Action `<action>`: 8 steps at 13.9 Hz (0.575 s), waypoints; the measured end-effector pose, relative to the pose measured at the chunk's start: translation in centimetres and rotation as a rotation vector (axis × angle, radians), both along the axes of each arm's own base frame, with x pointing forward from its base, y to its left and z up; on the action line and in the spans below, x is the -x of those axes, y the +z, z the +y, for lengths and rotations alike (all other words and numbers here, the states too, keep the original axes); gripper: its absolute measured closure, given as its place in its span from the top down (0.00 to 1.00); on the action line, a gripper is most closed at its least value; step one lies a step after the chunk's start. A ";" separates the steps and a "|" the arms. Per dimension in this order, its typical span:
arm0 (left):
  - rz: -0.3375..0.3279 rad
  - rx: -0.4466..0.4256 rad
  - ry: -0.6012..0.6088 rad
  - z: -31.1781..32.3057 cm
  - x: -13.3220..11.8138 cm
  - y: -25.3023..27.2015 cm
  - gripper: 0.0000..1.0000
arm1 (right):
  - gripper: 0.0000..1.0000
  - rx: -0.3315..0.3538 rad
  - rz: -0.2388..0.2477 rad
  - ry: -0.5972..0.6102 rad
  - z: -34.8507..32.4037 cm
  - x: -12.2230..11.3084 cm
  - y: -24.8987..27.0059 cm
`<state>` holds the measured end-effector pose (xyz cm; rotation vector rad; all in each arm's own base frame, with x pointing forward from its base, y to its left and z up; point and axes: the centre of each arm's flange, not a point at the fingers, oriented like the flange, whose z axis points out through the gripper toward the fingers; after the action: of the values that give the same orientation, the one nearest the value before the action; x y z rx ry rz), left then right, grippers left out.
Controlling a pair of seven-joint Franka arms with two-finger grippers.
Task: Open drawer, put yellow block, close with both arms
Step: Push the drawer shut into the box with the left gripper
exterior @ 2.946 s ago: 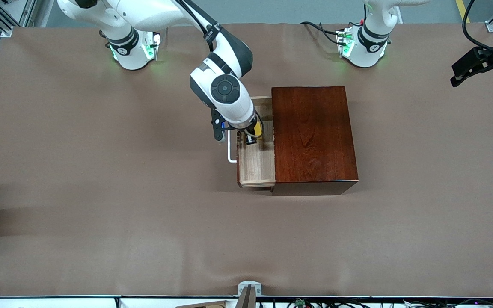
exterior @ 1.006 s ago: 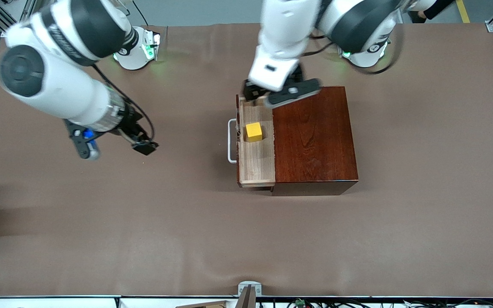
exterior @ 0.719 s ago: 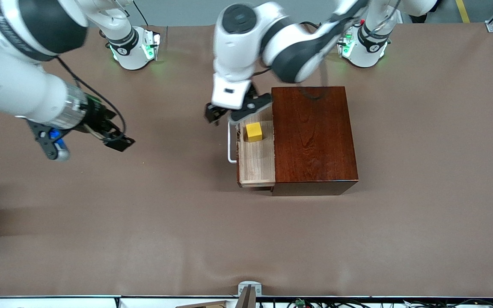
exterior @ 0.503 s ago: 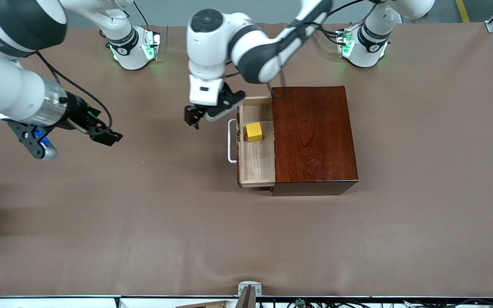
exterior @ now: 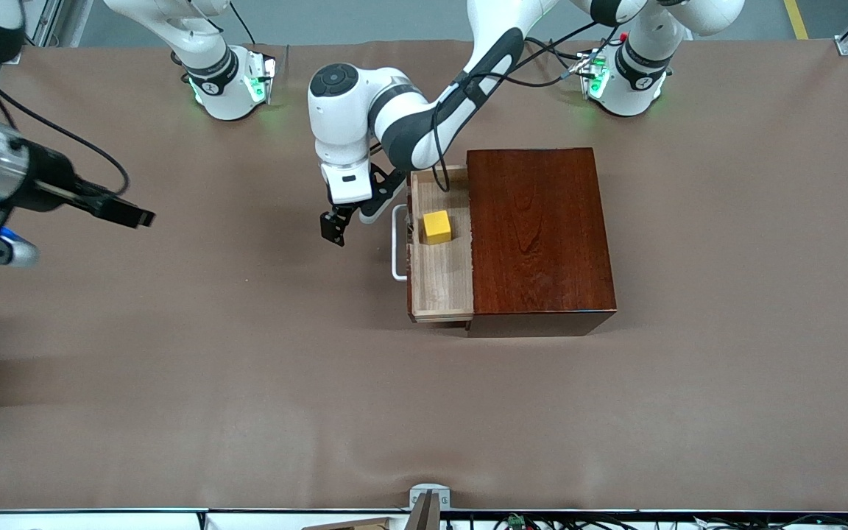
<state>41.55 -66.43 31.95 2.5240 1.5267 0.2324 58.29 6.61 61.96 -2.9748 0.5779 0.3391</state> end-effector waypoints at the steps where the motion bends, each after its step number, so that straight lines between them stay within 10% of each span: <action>1: 0.005 -0.009 0.036 0.3 -0.3 -0.1 1.00 | 1.00 0.018 -0.007 0.069 -0.8 0.5 0.5; 8: 0.079 -0.195 0.205 4.0 -2.2 -1.9 1.00 | 1.00 0.030 -0.024 0.314 -4.9 2.0 2.4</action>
<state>43.75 -62.45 30.06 2.5461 1.8822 0.3283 56.28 1.75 64.33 -3.0919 0.1115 0.3179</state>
